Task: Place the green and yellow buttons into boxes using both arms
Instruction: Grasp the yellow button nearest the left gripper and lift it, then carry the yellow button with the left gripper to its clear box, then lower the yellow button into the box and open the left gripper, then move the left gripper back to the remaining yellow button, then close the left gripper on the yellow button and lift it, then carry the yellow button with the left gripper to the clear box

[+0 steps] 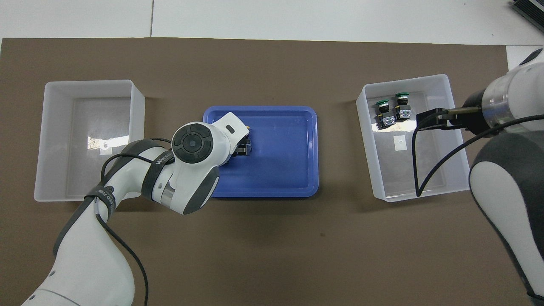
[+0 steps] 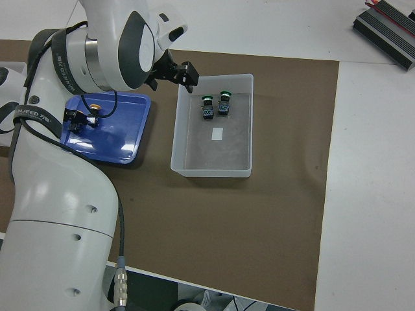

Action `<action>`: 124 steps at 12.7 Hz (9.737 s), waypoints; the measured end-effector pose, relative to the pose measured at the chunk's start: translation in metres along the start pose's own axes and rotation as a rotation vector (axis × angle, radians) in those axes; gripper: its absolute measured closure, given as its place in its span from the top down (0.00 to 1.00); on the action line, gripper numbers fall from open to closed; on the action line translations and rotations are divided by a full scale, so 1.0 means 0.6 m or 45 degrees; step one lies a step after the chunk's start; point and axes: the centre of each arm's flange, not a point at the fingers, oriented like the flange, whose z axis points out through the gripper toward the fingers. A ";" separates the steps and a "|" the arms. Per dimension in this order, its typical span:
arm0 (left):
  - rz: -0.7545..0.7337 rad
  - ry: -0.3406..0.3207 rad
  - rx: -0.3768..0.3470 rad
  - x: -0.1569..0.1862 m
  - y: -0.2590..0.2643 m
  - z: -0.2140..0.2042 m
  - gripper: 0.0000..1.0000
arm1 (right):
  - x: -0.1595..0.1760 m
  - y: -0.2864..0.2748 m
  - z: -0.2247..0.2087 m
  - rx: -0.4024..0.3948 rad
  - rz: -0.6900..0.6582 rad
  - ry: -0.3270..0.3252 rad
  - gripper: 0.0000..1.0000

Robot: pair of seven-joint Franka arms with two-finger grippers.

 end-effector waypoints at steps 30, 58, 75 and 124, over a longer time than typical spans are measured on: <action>-0.082 -0.003 0.098 0.197 -0.420 -0.214 0.43 | -0.042 0.017 0.001 -0.019 0.018 -0.101 1.00; -0.066 -0.099 0.004 0.191 -0.195 -0.229 1.00 | -0.042 0.017 0.001 -0.019 0.018 -0.101 1.00; -0.214 -0.056 -0.039 0.038 0.105 -0.072 0.99 | -0.042 0.017 0.001 -0.019 0.018 -0.101 1.00; -0.220 -0.085 0.053 0.205 -0.528 -0.232 0.37 | -0.042 0.017 0.001 -0.019 0.018 -0.101 1.00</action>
